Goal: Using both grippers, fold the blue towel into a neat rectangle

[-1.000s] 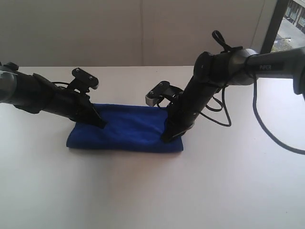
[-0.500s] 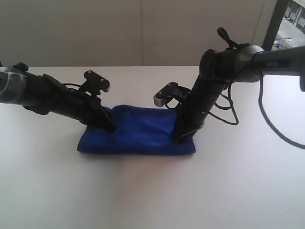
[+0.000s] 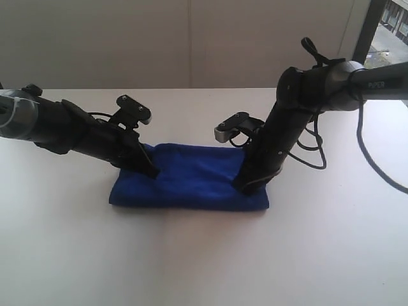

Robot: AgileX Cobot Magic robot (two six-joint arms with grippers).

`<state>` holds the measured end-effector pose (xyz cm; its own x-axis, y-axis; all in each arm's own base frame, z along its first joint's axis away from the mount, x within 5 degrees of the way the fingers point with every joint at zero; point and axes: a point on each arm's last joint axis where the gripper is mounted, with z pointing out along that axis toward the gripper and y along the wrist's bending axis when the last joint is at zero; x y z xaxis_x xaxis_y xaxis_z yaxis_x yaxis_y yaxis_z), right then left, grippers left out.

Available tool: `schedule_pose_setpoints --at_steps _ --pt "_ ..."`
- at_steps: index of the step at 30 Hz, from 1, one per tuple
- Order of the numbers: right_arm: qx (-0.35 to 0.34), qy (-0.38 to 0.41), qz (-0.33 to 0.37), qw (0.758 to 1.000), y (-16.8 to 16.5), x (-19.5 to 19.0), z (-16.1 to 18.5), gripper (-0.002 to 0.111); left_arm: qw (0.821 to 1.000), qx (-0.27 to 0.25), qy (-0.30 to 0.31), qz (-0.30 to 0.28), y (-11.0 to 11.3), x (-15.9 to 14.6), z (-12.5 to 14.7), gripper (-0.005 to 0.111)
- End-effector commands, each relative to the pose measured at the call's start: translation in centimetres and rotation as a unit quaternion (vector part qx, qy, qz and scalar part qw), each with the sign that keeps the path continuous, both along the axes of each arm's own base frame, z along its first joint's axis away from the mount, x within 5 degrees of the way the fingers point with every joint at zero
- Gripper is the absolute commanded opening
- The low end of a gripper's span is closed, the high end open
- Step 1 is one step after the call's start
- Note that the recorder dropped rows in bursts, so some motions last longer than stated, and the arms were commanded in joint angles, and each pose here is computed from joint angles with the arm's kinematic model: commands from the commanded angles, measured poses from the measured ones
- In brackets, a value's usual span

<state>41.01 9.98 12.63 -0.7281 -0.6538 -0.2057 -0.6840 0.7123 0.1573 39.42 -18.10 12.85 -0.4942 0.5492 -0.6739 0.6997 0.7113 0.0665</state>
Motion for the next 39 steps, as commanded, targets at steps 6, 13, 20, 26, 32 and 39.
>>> schedule_pose_setpoints --at_steps 6,13,20,26,32,39 --pt "-0.046 0.029 0.019 0.998 -1.6 -0.8 -1.6 0.000 0.999 0.004 0.032 -0.027 -0.6 -1.0 -1.4 0.000" --pt "-0.040 -0.012 0.011 0.999 -1.6 -0.4 0.0 0.014 0.999 0.012 0.008 -0.037 -0.6 -0.9 0.0 0.010" --pt "-0.025 -0.020 -0.003 0.999 -1.4 -0.4 0.9 0.051 0.999 0.009 -0.015 -0.046 -0.5 -1.1 2.0 0.053" --pt "-0.002 -0.064 -0.016 0.998 -1.1 -0.5 4.3 0.054 0.998 0.008 -0.053 -0.037 -0.3 -1.0 4.4 0.064" --pt "0.008 -0.132 -0.021 0.991 -1.3 -0.9 8.7 0.053 0.996 -0.015 -0.082 -0.043 -0.2 -1.8 8.1 0.064" --pt "0.008 -0.186 -0.048 0.981 -1.6 -1.0 11.3 0.017 0.990 -0.070 0.039 -0.117 -1.2 -4.6 7.5 0.023"
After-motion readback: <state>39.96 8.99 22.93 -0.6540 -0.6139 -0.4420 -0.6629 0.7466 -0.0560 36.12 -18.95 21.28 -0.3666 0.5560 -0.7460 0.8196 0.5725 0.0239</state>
